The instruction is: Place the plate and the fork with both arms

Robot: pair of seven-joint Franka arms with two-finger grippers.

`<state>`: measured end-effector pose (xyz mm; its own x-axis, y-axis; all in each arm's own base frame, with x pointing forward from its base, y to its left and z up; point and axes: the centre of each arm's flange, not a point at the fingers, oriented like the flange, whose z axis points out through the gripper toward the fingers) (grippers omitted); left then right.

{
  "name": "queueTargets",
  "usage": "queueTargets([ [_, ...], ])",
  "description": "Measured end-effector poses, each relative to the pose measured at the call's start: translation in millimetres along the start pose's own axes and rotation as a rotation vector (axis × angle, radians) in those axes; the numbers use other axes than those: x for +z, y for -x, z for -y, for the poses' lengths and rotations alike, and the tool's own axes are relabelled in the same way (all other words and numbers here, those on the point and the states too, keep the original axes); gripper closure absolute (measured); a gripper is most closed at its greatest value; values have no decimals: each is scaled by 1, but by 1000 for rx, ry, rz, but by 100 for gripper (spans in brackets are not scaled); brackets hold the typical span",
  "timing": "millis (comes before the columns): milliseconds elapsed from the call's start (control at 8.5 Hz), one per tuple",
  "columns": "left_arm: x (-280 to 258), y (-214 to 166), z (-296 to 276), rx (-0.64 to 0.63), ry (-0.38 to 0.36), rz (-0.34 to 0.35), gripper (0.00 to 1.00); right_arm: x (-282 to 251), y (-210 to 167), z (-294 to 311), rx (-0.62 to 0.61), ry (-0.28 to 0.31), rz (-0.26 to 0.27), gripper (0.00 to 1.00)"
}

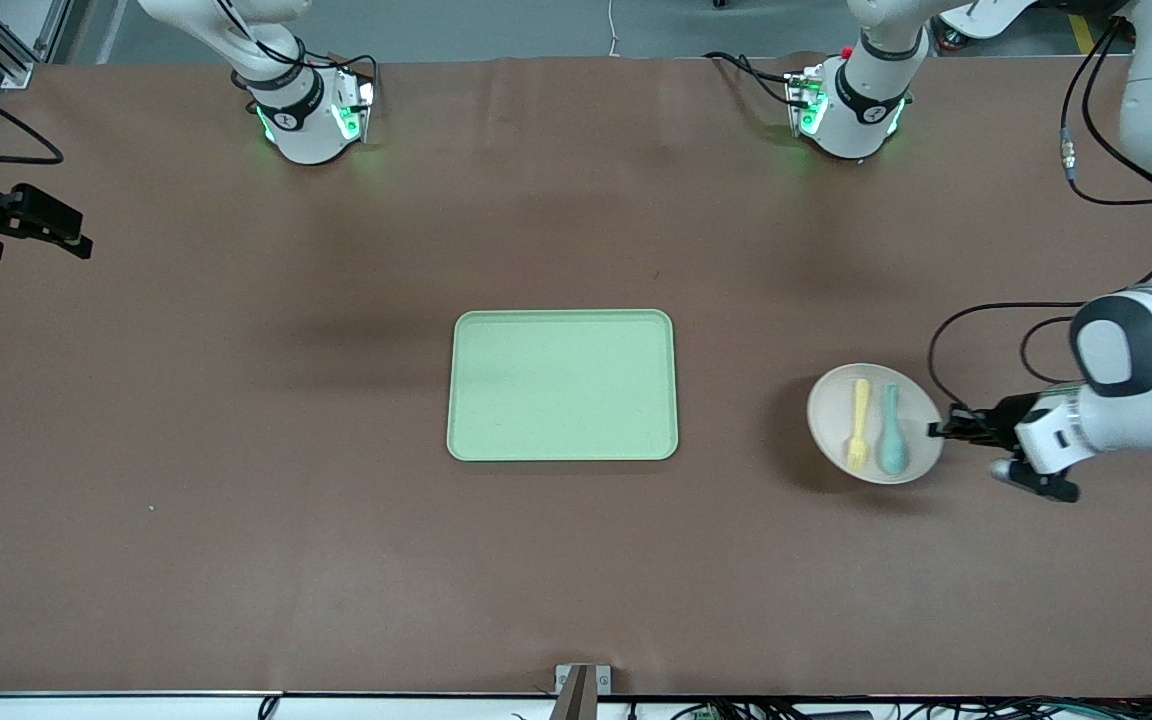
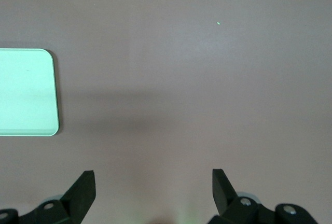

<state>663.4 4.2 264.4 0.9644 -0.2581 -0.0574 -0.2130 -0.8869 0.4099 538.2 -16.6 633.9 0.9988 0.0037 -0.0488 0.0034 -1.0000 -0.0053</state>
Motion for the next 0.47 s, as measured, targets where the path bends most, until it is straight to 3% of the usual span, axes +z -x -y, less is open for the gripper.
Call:
queueTargets([
  [235,35,-18,-83,-56,1,51,95,14,-14,50,47,1,-22,0],
  [471,76,-27,-160,-125,20,66,95,56,-29,143,47,8,-21,0],
])
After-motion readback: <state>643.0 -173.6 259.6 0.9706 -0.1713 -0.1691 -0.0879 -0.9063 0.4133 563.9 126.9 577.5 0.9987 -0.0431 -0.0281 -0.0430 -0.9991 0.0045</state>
